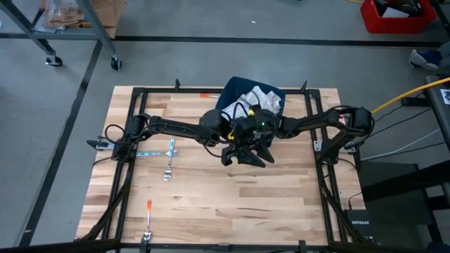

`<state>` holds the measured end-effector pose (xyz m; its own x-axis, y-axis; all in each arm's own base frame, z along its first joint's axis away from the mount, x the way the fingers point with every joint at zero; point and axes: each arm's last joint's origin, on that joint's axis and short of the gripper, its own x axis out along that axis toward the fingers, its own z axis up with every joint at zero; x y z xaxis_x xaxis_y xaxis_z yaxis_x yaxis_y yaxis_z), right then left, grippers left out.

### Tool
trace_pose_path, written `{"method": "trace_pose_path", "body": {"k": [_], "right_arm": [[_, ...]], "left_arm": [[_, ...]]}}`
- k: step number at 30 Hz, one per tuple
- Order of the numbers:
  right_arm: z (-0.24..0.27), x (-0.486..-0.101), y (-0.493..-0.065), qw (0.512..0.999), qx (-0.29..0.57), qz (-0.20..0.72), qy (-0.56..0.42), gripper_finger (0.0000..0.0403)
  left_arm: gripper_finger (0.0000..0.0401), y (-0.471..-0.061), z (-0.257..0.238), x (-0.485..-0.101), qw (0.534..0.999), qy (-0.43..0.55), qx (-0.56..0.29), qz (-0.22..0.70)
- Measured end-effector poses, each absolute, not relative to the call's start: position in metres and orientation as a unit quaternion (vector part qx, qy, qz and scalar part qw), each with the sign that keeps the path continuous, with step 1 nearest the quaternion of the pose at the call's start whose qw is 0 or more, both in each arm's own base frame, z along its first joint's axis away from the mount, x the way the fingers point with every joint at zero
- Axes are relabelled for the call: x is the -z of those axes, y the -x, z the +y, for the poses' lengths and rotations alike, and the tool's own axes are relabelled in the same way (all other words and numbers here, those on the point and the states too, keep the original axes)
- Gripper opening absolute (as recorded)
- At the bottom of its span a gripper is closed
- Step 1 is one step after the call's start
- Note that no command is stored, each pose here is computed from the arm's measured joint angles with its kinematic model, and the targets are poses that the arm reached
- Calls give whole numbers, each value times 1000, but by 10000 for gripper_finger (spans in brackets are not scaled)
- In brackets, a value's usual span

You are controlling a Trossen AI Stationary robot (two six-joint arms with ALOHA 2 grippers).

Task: Fold towel
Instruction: Put the stacked and folded towels into the blue laundry bin

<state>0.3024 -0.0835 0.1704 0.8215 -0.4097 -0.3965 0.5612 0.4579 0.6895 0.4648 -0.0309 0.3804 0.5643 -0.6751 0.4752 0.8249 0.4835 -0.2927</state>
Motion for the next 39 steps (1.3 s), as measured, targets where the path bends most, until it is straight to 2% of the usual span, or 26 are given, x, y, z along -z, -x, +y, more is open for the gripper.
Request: {"method": "trace_pose_path", "body": {"k": [8, 16, 23, 28, 34, 39], "right_arm": [[-73, -149, -293, 819, 391, 168, -384, 232], [-75, -133, -299, 816, 396, 171, -386, 232], [-76, -146, -305, 836, 368, 105, -394, 232], [-78, -181, -305, 852, 352, 0, -388, 232], [-83, -212, -293, 844, 427, -78, -314, 232], [-101, -211, -285, 823, 493, -76, -271, 232]], "left_arm": [[148, -465, -31, -380, 849, 249, 442, -150], [148, -465, -31, -380, 849, 249, 442, -150], [148, -465, -31, -380, 848, 252, 442, -149], [148, -465, -31, -380, 847, 254, 443, -148], [148, -465, -31, -380, 847, 254, 443, -148], [148, -465, -31, -380, 848, 252, 443, -149]]}}
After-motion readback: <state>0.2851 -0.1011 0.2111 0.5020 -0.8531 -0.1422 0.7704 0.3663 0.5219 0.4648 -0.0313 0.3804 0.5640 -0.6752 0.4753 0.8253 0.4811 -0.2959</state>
